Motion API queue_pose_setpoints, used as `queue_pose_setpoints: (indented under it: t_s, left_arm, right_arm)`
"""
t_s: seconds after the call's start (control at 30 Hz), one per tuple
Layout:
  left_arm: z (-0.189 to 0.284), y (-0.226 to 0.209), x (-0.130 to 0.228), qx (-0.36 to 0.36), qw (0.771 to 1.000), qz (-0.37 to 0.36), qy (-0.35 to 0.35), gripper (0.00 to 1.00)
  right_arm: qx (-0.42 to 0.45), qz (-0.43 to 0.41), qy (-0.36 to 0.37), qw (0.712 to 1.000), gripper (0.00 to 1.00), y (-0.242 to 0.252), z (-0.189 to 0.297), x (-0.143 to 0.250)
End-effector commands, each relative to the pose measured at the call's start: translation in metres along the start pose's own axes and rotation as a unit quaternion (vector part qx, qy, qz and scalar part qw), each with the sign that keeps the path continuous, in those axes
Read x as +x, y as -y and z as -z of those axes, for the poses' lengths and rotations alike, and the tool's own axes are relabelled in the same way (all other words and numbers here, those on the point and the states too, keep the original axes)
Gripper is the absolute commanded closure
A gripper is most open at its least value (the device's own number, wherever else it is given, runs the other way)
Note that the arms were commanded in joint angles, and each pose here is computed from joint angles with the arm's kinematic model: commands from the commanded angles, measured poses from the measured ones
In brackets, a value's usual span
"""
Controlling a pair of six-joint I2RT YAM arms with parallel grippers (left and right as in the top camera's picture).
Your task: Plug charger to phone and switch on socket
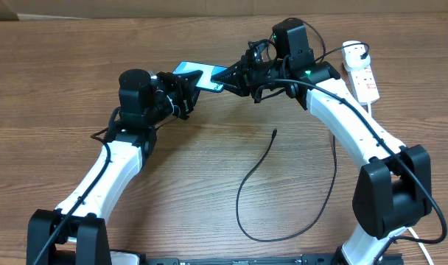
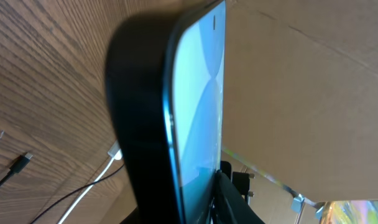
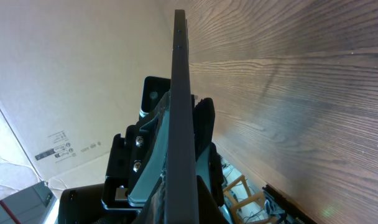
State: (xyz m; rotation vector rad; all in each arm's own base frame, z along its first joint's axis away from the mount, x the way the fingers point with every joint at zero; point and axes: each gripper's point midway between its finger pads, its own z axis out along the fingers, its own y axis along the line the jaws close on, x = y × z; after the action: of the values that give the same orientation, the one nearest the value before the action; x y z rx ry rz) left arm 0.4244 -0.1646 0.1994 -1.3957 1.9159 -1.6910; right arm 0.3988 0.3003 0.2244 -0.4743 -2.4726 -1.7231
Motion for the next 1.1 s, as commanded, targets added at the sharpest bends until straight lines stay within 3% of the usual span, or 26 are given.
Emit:
queue_pose_setpoints:
  t_s: [0.0,0.1,0.23,0.43,0.5,0.6,0.63,0.67,0.83,0.93,1.07]
  left_arm:
    - [0.000,0.000,0.000,-0.002,1.000,0.006,-0.005,0.84]
    - [0.000,0.000,-0.001,-0.002,1.000,0.006,-0.005,0.88]
    - [0.000,0.000,-0.001,-0.002,1.000,0.006,-0.004,0.95]
    - [0.000,0.000,-0.002,-0.002,1.000,0.006,-0.002,0.96]
    - [0.000,0.000,-0.003,-0.001,1.000,0.004,-0.001,0.96]
    - [0.002,0.001,-0.008,-0.001,1.000,-0.014,0.007,0.96]
    - [0.003,0.000,-0.012,-0.003,1.000,-0.021,0.013,0.96]
    - [0.004,-0.002,-0.017,-0.006,0.999,-0.030,0.022,0.96]
    - [0.016,-0.014,-0.046,-0.036,0.995,-0.078,0.059,0.96]
    - [0.024,-0.015,-0.061,-0.047,0.983,-0.163,0.069,0.96]
    - [0.032,-0.008,-0.048,-0.034,0.957,-0.289,0.007,0.96]
  right_arm:
    - [-0.013,0.023,-0.008,1.000,0.96,-0.011,0.003,0.004]
    - [-0.014,0.023,-0.011,1.000,0.95,-0.012,0.003,0.005]
    - [-0.014,0.023,-0.012,1.000,0.80,-0.012,0.003,0.005]
    - [-0.012,0.021,-0.012,1.000,0.76,-0.010,0.003,0.006]
    - [-0.011,0.025,-0.012,1.000,0.63,-0.010,0.003,0.006]
    - [-0.007,0.044,-0.007,0.999,0.32,-0.008,0.003,0.004]
    - [0.000,0.040,-0.002,0.999,0.10,-0.004,0.003,0.003]
    - [0.011,0.027,0.003,1.000,0.00,0.002,0.003,0.002]
    - [0.068,0.021,0.045,0.996,0.00,0.032,0.014,-0.014]
    - [0.116,0.032,0.074,0.990,0.00,0.055,0.028,-0.026]
    - [0.224,0.074,0.114,0.965,0.00,0.100,0.056,-0.042]
